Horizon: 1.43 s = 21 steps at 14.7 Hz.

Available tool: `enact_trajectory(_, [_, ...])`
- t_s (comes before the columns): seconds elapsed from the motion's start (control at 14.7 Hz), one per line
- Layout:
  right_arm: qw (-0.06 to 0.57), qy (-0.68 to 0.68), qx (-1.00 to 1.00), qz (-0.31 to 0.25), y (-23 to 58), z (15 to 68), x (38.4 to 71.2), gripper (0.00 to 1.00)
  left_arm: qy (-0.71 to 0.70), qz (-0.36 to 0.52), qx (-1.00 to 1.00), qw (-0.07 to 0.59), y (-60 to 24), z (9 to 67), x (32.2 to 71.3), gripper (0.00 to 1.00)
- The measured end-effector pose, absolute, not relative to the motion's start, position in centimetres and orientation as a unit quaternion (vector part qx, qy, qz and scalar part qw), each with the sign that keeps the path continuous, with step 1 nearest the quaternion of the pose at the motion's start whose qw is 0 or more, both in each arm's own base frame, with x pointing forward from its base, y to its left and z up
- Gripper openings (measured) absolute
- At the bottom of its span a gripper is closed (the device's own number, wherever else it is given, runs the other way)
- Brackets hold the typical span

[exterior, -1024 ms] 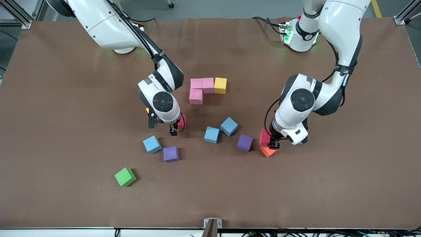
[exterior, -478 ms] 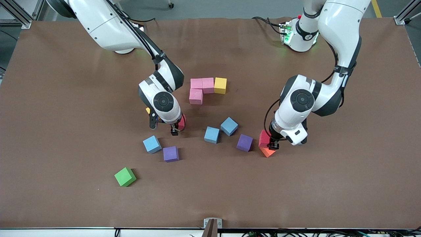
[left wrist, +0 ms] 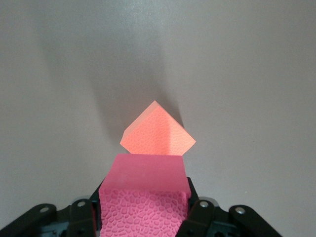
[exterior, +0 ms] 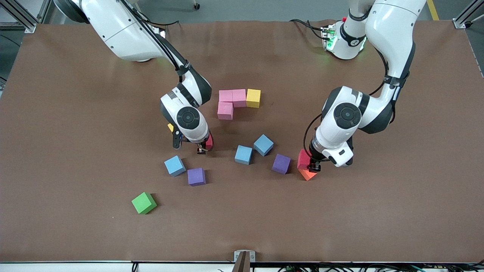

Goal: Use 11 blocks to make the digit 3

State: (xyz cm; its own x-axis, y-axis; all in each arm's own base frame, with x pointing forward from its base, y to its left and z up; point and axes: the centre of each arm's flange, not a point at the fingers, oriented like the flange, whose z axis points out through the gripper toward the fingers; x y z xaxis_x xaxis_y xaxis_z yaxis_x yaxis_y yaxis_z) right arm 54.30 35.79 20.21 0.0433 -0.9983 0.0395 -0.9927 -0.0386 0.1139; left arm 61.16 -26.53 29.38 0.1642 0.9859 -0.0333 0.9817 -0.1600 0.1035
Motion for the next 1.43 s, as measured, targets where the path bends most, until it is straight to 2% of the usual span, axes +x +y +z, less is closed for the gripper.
enact_trajectory(0.07, [0.053, -0.681, 0.730, -0.026, 35.8, 20.3, 54.3, 0.58, 0.646, 0.021, 0.761, 0.050, -26.5, 29.4, 61.2, 0.60])
enact_trajectory(0.34, [0.049, -0.617, 0.785, -0.031, 36.3, 20.4, 54.1, 0.53, 0.646, 0.022, 0.761, 0.053, -26.5, 29.4, 61.2, 0.60])
enact_trajectory(1.02, [0.014, -0.297, 0.954, -0.035, 38.6, 22.8, 53.6, 0.53, 0.646, 0.022, 0.761, 0.054, -26.6, 29.4, 61.2, 0.60])
enact_trajectory(1.43, [0.028, -0.106, 0.994, 0.002, 42.5, 23.5, 50.7, 0.53, 0.646, 0.022, 0.761, 0.054, -26.6, 29.4, 61.2, 0.60])
